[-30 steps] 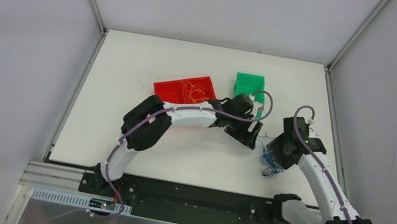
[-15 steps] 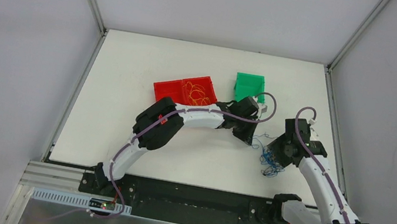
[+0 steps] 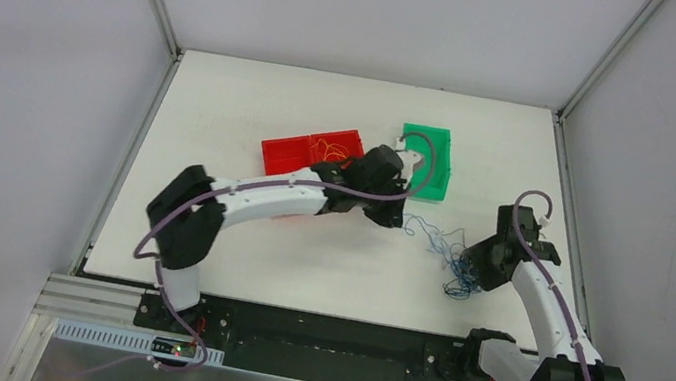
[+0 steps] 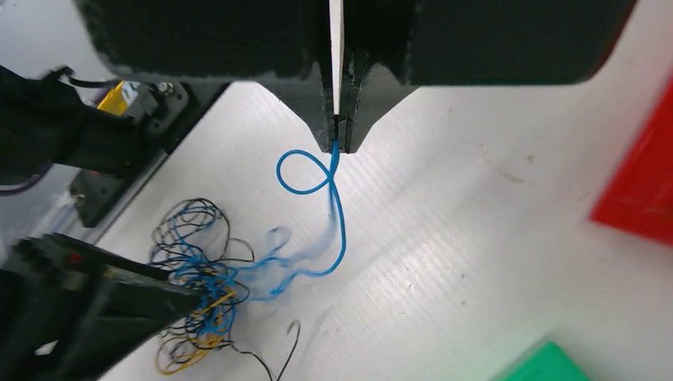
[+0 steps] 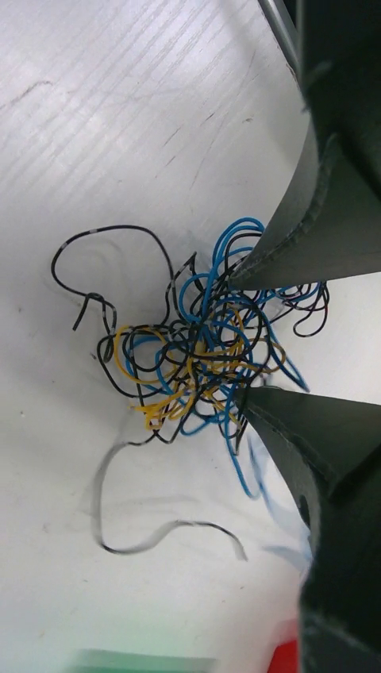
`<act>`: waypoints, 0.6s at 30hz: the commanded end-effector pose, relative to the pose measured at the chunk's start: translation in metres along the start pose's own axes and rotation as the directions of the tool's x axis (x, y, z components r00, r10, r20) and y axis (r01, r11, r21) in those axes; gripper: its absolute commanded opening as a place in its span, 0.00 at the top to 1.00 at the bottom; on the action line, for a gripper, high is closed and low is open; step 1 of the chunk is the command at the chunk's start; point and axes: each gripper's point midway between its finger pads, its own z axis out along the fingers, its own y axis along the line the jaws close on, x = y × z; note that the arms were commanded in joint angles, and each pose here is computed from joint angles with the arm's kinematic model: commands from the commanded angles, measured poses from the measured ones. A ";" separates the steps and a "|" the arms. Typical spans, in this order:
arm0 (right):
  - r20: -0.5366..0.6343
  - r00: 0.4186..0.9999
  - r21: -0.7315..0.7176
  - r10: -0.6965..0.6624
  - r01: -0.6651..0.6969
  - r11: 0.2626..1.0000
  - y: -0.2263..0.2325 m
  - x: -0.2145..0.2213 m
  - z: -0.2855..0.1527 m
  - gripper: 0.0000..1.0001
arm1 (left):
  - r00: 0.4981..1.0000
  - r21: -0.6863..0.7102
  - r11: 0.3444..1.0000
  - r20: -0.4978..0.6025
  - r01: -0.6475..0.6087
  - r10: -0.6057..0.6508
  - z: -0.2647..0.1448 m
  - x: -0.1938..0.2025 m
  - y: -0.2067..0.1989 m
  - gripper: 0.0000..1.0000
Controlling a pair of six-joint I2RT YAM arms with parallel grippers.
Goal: Untangle the cables
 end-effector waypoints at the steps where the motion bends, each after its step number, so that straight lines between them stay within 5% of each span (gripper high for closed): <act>1: 0.032 0.995 0.024 0.090 -0.091 0.996 -0.008 -0.009 0.003 0.51 | 0.984 -0.029 1.000 0.178 0.006 -0.001 -0.083 -0.043 0.009 1.00; 8: 0.130 0.978 0.123 0.163 -0.179 0.976 -0.032 -0.028 -0.004 0.57 | 0.964 -0.108 0.994 0.265 0.035 -0.005 -0.190 -0.046 0.027 1.00; 14: 0.083 0.995 -0.067 0.053 -0.047 0.997 0.000 -0.029 -0.027 0.24 | 0.948 -0.089 0.994 0.316 0.058 -0.026 -0.249 -0.036 0.030 1.00; 18: 0.132 0.991 -0.221 -0.008 0.038 0.974 0.022 -0.036 -0.053 0.13 | 0.947 -0.164 0.979 0.315 0.118 -0.061 -0.266 -0.029 0.053 1.00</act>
